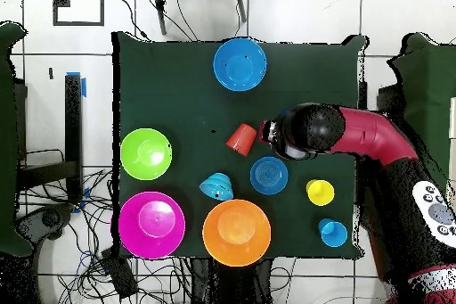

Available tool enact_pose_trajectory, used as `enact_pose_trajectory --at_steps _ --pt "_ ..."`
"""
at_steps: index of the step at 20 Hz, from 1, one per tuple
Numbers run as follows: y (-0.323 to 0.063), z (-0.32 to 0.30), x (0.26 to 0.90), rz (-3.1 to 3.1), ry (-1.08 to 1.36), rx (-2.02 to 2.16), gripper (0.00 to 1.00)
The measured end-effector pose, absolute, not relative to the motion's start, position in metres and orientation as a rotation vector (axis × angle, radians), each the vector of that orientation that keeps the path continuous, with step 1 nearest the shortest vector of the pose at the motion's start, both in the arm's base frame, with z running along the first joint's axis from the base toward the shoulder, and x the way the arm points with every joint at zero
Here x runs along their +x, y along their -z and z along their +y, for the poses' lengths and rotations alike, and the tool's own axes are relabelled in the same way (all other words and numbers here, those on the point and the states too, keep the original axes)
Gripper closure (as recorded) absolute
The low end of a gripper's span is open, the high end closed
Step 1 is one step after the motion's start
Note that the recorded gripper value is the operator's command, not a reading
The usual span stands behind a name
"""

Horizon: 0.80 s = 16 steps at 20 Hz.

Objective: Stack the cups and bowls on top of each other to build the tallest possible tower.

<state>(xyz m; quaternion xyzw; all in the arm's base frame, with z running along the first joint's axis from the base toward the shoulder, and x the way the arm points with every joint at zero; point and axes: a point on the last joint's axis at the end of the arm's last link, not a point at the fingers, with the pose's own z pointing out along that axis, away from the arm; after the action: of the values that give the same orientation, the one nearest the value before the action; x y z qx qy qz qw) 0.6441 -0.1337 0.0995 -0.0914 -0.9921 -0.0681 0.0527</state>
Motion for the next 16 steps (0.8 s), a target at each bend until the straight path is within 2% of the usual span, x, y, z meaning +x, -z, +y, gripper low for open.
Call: enact_pose_trajectory --at_steps 16 --pt "-0.042 -0.113 0.624 -2.913 0.317 -0.275 0.00"
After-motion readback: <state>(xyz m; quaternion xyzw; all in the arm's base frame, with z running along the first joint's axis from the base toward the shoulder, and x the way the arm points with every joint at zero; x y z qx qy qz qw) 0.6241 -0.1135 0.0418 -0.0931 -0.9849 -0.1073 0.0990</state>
